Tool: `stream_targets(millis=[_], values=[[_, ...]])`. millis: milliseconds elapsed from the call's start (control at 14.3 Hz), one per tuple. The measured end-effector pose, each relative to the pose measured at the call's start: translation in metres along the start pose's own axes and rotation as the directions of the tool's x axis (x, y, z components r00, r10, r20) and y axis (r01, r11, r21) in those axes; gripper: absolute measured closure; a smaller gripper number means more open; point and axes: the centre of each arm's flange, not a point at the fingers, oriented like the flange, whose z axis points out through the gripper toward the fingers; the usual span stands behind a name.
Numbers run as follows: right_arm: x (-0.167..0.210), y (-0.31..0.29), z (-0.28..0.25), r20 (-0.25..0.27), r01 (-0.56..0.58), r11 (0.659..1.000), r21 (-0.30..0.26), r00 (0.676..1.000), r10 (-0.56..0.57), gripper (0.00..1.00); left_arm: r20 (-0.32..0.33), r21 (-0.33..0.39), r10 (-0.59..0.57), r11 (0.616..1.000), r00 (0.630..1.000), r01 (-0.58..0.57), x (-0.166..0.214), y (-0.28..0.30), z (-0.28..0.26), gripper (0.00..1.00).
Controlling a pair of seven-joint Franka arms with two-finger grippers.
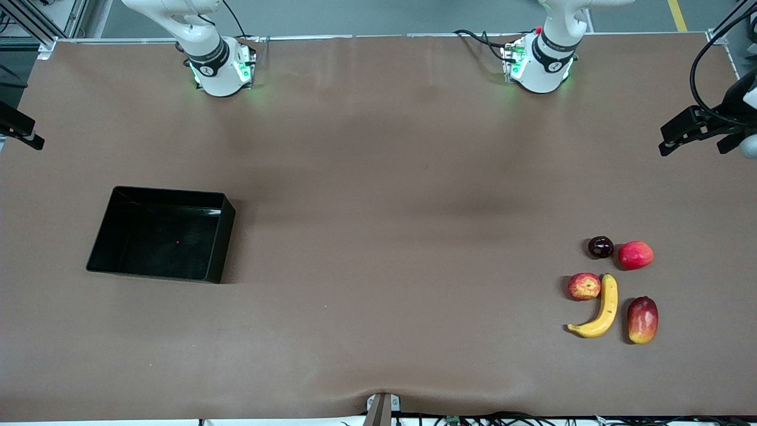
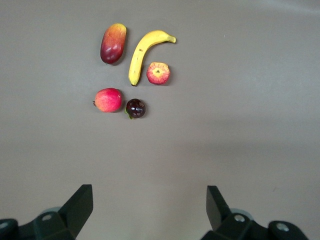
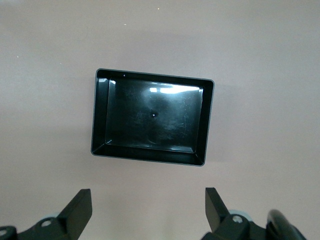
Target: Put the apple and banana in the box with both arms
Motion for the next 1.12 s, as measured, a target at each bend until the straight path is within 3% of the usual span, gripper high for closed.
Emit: stream_targets(millis=[560, 1121], values=[[0.000, 0.002, 0.000, 0.000, -0.003, 1.000, 0.000, 1.000, 0.003, 0.00, 0.021, 0.002, -0.012, 1.000, 1.000, 0.012, 0.007, -0.007, 0.012, 0.00], [0.003, 0.004, 0.007, 0.012, -0.006, 1.000, 0.001, 1.000, 0.006, 0.00, 0.116, 0.009, -0.007, 1.000, 0.993, 0.006, 0.067, -0.002, 0.123, 0.00]])
